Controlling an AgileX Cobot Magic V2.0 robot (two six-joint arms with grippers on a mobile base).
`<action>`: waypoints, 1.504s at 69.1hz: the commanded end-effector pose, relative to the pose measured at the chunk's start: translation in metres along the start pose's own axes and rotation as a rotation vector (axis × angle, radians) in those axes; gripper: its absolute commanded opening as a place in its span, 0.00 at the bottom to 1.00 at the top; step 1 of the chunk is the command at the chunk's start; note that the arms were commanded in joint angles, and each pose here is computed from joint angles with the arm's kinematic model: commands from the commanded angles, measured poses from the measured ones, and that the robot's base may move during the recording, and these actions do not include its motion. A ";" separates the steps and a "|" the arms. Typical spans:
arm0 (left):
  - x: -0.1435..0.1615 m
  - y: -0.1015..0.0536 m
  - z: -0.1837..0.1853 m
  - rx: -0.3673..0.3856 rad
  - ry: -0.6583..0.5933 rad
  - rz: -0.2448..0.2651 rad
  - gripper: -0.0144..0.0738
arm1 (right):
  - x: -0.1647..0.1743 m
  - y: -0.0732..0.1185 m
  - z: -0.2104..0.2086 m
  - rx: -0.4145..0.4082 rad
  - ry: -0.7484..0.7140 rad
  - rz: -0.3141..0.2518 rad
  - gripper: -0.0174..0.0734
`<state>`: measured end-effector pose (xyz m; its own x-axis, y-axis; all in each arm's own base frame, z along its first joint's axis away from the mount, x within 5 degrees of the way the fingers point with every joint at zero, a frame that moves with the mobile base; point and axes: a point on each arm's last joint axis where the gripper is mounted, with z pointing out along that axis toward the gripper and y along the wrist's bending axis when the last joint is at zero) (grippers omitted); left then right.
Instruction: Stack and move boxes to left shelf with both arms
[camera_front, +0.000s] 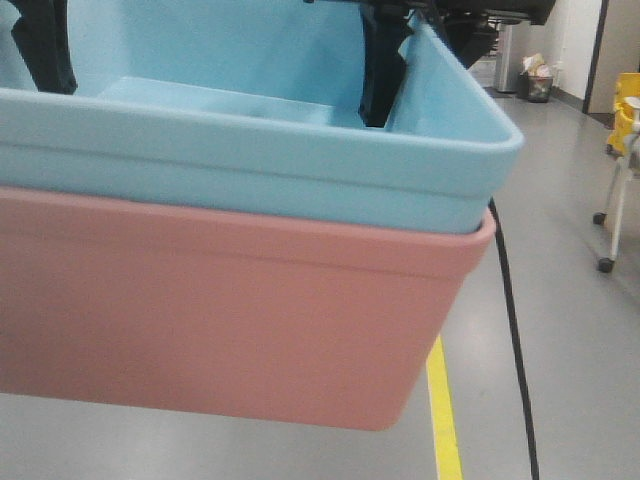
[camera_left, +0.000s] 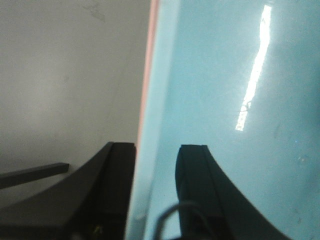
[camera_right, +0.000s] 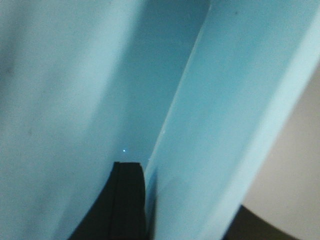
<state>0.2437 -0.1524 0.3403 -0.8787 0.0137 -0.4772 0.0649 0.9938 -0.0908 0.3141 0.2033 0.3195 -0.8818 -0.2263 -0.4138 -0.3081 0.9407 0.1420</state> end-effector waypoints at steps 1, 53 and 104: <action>-0.003 -0.012 -0.036 0.166 -0.108 0.048 0.16 | -0.018 -0.003 -0.025 -0.008 -0.206 -0.020 0.25; -0.003 -0.012 -0.036 0.166 -0.108 0.048 0.16 | -0.018 -0.003 -0.025 -0.008 -0.206 -0.020 0.25; -0.003 -0.012 -0.036 0.168 -0.109 0.047 0.16 | -0.018 -0.003 -0.025 -0.008 -0.206 -0.020 0.25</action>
<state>0.2434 -0.1525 0.3410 -0.8766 0.0135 -0.4811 0.0667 0.9934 -0.0937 0.3148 0.2026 0.3194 -0.8809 -0.2257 -0.4161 -0.3070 0.9415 0.1392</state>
